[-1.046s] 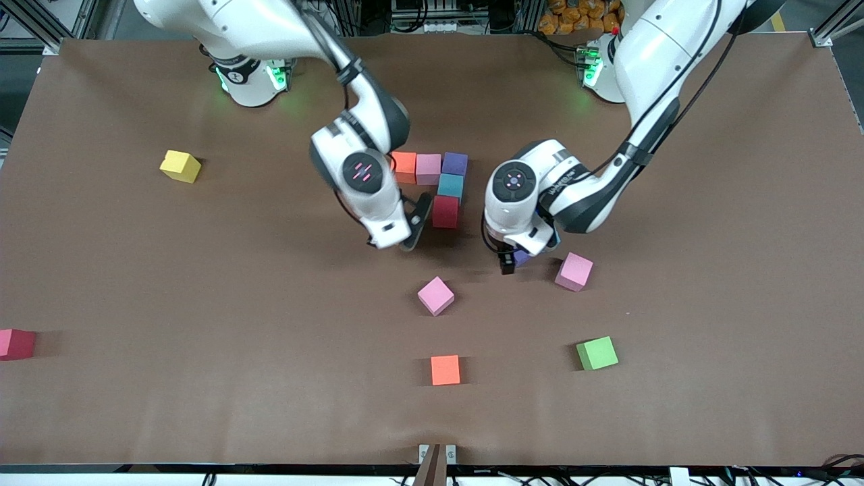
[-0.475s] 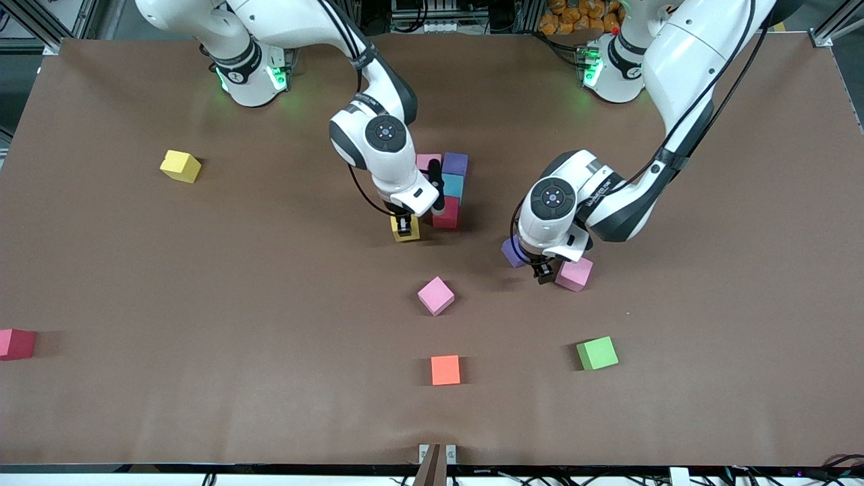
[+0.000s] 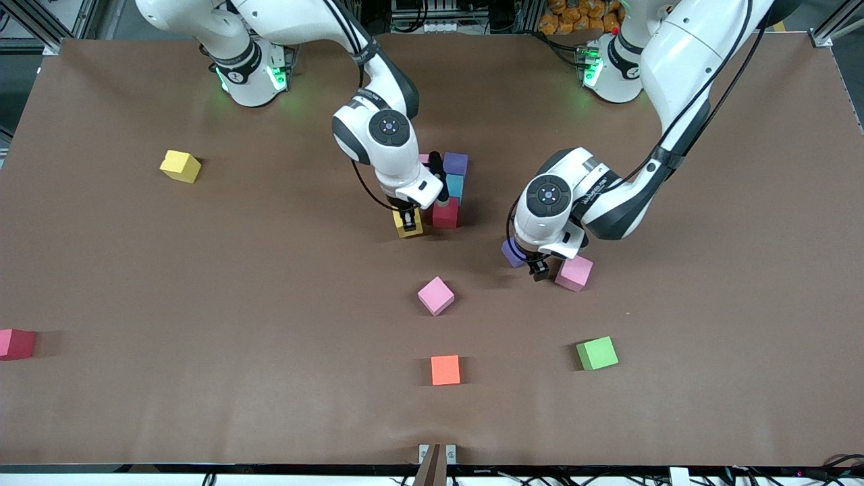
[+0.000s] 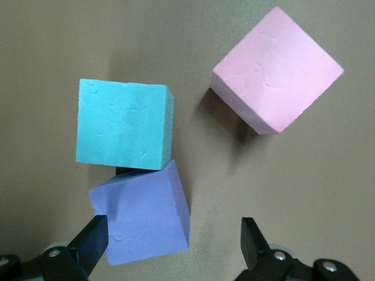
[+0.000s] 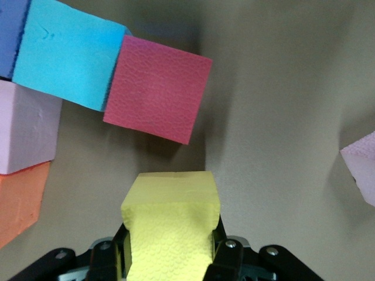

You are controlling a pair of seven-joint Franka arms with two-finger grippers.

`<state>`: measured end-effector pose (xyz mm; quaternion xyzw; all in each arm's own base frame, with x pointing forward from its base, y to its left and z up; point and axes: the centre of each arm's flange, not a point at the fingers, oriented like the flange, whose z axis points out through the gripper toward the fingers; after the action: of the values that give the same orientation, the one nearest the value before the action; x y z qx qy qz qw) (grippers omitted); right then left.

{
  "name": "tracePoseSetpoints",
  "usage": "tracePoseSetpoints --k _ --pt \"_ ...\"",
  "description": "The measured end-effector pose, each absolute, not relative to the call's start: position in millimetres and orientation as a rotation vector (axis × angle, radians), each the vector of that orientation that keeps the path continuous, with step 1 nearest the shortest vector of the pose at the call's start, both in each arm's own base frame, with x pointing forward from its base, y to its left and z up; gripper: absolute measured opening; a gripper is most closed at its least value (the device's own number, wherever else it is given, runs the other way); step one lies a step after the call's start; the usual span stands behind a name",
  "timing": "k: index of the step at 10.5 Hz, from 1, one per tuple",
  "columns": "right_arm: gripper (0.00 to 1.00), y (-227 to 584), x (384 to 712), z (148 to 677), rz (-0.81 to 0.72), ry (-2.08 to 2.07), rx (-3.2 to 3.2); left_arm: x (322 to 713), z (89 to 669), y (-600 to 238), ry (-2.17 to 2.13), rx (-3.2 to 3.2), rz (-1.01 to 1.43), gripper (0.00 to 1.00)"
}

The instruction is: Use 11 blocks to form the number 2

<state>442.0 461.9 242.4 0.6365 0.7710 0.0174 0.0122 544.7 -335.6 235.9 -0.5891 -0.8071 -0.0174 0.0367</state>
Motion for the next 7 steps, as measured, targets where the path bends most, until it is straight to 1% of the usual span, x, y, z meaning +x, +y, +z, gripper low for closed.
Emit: tracePoseSetpoints --k 7 --pt "0.54 469.5 425.4 227.6 0.014 2.407 1.995 540.4 231.7 -336.8 -2.478 -1.791 -0.042 1.00"
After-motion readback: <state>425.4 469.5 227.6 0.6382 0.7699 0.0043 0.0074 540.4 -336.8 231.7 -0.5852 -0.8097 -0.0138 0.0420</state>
